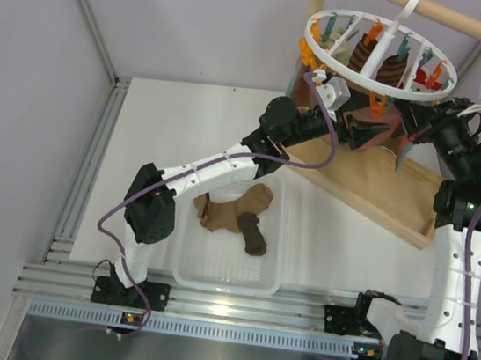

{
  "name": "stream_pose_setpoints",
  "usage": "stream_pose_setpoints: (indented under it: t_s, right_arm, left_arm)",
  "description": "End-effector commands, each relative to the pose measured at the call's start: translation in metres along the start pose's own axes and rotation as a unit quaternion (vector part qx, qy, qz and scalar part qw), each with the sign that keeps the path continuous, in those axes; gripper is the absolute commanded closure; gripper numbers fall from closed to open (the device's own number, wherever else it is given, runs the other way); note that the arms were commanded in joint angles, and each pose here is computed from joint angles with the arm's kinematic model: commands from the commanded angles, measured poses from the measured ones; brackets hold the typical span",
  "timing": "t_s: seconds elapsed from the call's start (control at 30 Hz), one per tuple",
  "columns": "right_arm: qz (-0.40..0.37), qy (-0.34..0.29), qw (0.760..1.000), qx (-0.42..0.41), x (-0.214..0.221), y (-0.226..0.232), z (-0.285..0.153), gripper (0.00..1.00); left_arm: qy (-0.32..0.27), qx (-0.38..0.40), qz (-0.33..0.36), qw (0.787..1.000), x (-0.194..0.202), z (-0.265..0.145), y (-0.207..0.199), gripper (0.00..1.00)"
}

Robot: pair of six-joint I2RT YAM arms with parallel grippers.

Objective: Clip the socks to the hanger
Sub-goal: Open the clamp at the hanger.

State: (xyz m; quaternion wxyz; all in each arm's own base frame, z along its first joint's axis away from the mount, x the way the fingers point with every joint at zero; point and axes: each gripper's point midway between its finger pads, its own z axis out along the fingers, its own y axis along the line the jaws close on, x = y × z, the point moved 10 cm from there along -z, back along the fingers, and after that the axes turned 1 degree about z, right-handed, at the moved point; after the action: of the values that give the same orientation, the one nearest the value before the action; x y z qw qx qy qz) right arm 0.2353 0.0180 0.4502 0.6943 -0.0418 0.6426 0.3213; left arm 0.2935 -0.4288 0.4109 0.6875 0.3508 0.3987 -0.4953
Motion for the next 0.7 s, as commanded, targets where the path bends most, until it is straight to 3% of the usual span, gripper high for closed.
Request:
stream_pose_setpoints:
  t_s: [0.0,0.13,0.23,0.33,0.47,0.63,0.67]
  right_arm:
    - [-0.027,-0.017,0.999,-0.025,-0.0185,0.0162,-0.0047,1.0]
    - [-0.025,-0.012,0.999,-0.025,-0.0179,0.0164,-0.0053,1.0]
    - [-0.025,-0.011,0.999,-0.024,-0.0182,0.0159,-0.0055,1.0]
    - [-0.023,-0.008,0.999,-0.024,-0.0179,0.015,-0.0059,1.0]
    - [-0.022,-0.006,1.0,-0.021,-0.0172,0.0137,-0.006,1.0]
    - [-0.016,-0.004,1.0,-0.019,-0.0173,0.0139,-0.0067,0.97]
    - [-0.015,-0.005,1.0,-0.018,-0.0187,0.015,-0.0071,0.93]
  left_arm:
    - [-0.05,-0.011,0.049,0.998,-0.0212,0.0117,0.0041,0.3]
    - [-0.059,-0.015,0.056,0.997,-0.0184,0.0156,0.0077,0.31]
    - [-0.071,-0.014,0.065,0.995,-0.0215,0.0161,0.0078,0.4]
    - [-0.077,-0.015,0.068,0.995,-0.0223,0.0166,0.0074,0.55]
    - [-0.085,-0.007,0.068,0.994,-0.024,0.016,0.0071,0.64]
    - [-0.079,0.006,0.069,0.994,-0.0202,0.0174,0.0055,1.0]
    - [-0.078,0.009,0.069,0.994,-0.0202,0.0175,0.005,1.0]
